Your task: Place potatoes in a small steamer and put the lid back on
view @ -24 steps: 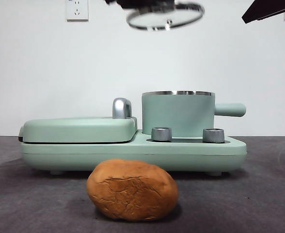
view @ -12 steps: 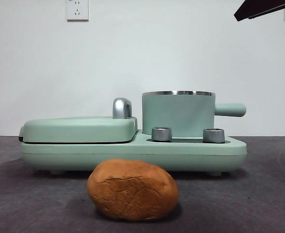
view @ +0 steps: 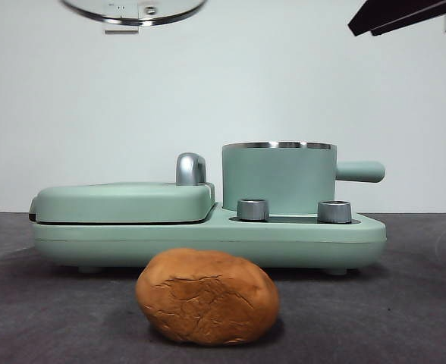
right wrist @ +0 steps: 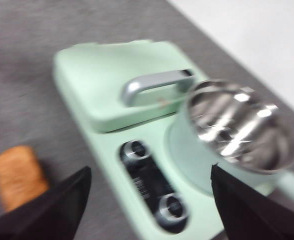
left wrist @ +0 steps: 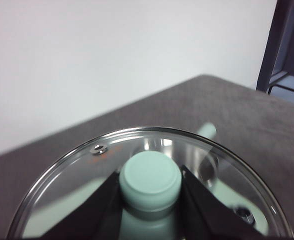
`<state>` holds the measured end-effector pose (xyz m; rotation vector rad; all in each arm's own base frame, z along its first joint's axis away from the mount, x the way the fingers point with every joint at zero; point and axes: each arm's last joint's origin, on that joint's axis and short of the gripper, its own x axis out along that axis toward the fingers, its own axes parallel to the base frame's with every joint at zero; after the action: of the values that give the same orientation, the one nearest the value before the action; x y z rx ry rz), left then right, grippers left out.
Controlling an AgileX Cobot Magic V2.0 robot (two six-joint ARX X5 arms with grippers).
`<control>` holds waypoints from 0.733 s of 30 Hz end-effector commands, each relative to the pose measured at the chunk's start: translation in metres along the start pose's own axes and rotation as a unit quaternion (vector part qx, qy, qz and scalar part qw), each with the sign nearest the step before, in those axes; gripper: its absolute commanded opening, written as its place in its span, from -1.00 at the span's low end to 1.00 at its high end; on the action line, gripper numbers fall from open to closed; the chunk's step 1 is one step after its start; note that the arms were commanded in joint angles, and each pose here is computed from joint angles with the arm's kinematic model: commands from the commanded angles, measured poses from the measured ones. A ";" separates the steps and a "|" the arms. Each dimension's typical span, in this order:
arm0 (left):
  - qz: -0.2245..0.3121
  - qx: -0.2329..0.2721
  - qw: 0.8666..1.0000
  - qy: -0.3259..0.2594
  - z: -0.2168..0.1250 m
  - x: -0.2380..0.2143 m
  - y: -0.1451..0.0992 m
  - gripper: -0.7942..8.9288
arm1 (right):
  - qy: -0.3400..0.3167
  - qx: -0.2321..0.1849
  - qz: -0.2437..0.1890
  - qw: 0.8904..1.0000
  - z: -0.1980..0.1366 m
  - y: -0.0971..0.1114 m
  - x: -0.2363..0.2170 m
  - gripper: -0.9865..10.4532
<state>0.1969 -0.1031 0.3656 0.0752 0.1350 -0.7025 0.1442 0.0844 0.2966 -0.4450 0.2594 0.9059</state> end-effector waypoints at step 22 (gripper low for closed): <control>0.046 0.008 0.999 0.008 0.001 -0.060 -0.002 -0.81 | 0.215 -0.087 0.205 0.951 0.018 0.088 0.118 -0.15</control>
<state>0.1511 -0.0663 0.3671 0.0824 0.1983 -0.6100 0.1442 0.2159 0.2431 -0.7638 0.6993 1.2318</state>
